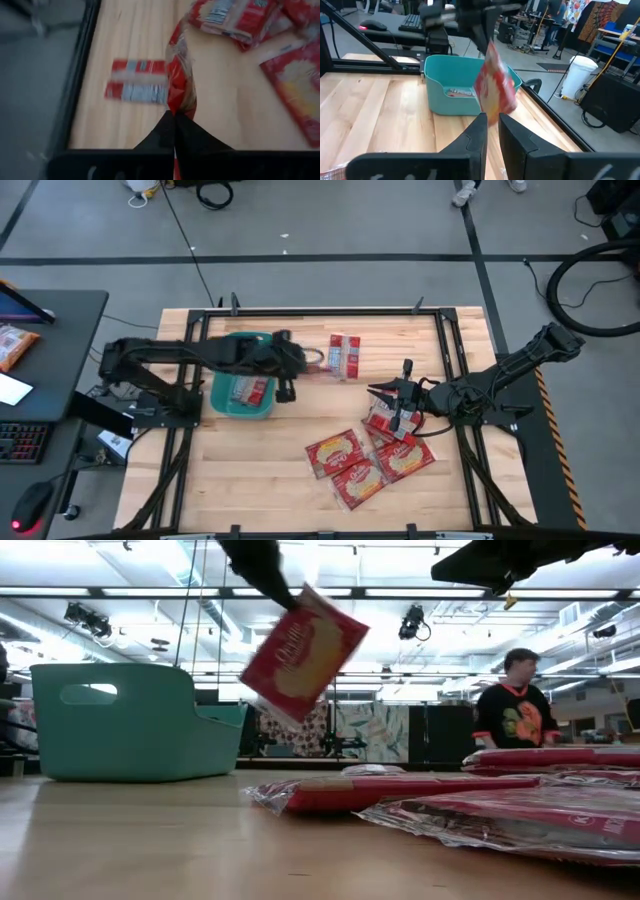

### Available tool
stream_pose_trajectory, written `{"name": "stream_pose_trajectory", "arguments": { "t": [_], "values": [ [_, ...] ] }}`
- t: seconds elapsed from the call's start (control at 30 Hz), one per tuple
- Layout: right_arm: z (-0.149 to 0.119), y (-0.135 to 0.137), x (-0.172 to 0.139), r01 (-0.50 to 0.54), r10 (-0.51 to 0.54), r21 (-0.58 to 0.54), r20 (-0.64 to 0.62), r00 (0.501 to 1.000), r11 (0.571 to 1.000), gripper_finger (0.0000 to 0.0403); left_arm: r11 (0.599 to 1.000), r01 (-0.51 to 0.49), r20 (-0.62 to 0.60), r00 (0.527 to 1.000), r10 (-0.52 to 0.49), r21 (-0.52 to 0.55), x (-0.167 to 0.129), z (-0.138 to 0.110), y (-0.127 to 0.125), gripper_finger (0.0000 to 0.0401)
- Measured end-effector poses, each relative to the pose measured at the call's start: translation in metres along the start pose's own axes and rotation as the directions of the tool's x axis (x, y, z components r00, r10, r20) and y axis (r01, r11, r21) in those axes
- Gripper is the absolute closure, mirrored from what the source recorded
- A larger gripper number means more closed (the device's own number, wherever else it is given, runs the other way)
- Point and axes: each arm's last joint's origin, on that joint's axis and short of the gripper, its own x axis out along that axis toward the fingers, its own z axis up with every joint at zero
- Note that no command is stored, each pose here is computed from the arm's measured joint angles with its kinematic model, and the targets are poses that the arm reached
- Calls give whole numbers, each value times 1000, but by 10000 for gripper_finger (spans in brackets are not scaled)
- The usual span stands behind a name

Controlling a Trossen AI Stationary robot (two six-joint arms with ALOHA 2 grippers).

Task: Sort popcorn bags into baskets
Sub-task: Put the red popcorn bag into the green bin

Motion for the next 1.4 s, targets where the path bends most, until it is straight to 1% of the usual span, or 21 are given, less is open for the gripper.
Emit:
{"name": "stream_pose_trajectory", "arguments": {
  "t": [0.07,0.2,0.43,0.6,0.8,0.93,1.07,1.27,1.4],
  "values": [
    [0,0,0,0,0,0,0,1000,1000,350,996,16,-24,1000,-18,-91,-13,-6,7,401],
    [0,0,0,0,0,1,0,1000,1000,350,979,22,-55,998,-34,-204,-38,-16,13,400],
    [0,0,0,0,0,8,1,1000,1000,350,940,14,-112,992,-56,-341,-78,-36,16,400],
    [1,0,0,1,-1,14,7,1000,1000,350,915,-40,-244,968,-65,-402,-87,-53,16,399],
    [1,0,0,1,-1,28,12,1000,1000,350,891,-16,-295,946,-133,-453,-74,-68,9,398],
    [1,0,0,1,-1,28,12,1000,1000,350,887,-28,-337,930,-146,-461,-62,-80,8,398],
    [1,0,0,1,-1,29,12,1000,1000,350,873,-31,-329,932,-150,-486,-47,-87,11,398],
    [1,0,0,0,-1,32,11,1000,1000,350,837,-14,-330,923,-200,-547,-21,-108,22,397],
    [1,0,0,-2,2,31,11,1000,1000,350,819,-15,-333,917,-217,-574,-10,-119,31,397]
  ]
}}
